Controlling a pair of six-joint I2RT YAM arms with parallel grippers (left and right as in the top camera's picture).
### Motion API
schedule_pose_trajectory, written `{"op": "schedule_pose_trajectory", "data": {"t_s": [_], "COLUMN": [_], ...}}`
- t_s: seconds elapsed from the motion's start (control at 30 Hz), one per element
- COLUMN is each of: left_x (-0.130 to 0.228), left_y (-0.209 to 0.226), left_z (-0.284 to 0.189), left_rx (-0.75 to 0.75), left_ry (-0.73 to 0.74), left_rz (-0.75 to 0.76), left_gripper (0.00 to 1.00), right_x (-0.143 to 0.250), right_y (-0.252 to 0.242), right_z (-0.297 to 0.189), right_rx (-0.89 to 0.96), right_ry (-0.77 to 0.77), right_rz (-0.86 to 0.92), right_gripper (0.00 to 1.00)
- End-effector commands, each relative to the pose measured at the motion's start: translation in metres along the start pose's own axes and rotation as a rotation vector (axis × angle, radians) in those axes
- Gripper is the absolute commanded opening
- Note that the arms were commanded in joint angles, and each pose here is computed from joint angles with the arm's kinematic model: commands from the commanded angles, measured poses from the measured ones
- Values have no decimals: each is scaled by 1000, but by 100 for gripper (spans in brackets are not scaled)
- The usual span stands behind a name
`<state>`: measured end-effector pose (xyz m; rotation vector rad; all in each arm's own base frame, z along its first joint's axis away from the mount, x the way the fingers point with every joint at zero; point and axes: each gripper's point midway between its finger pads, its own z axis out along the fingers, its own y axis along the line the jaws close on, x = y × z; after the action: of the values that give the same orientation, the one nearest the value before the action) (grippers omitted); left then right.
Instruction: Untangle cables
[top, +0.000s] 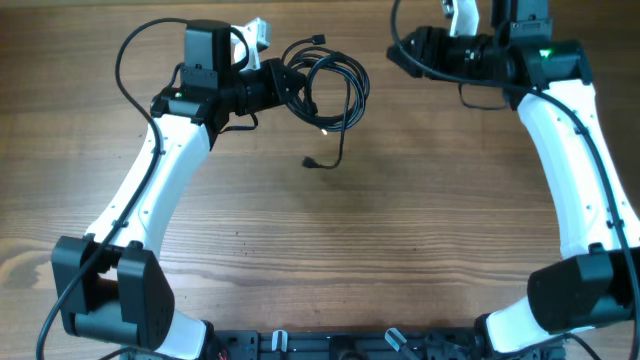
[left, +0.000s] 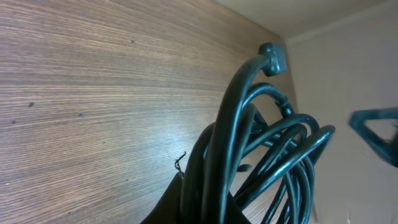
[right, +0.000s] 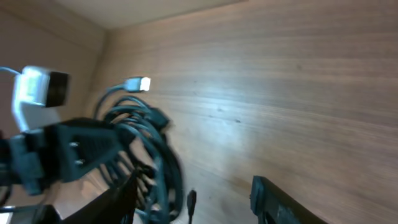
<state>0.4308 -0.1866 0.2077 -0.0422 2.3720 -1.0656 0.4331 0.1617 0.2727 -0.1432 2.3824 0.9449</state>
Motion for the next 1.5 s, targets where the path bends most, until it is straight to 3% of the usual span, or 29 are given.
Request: {"op": "schedule_pose_trajectory", "data": {"t_s": [0.0,0.2,0.43,0.87,0.97,1.1,1.23,1.37,1.47], "left_x": [-7,-3,-1,2,3,3,1,5,7], "left_y": [-9,-7,-6,-7,-7,-5,2,13,14], "left_z": [-12,-12,-12,-12,-12,-12,-12,-13,-13], "left_rx": [3,-8,-9,-3,-6,-15,-50,-110,-114], "left_ry": [-37,-19,-14,1,4,1,-12,-8,0], "left_rz": [-14,-29,-79,-98,-101,-102,-106,-109,-68], "left_gripper": [4,4,4,4,4,4,4,4,4], "right_x": [7,28,49,52,50,47,35,2,-23], "right_y": [49,77,74,73,71,68,83,103,83], "right_z": [14,46,89,150,151,150,124,62,15], "right_rx": [-75,-53,-27,-66,-59,-51,-123,-215,-192], "right_ry": [13,44,114,101,92,83,69,-24,-109], "right_rz": [-28,39,88,91,92,94,88,55,86], "right_gripper": [57,49,42,38,25,4,4,4,4]}}
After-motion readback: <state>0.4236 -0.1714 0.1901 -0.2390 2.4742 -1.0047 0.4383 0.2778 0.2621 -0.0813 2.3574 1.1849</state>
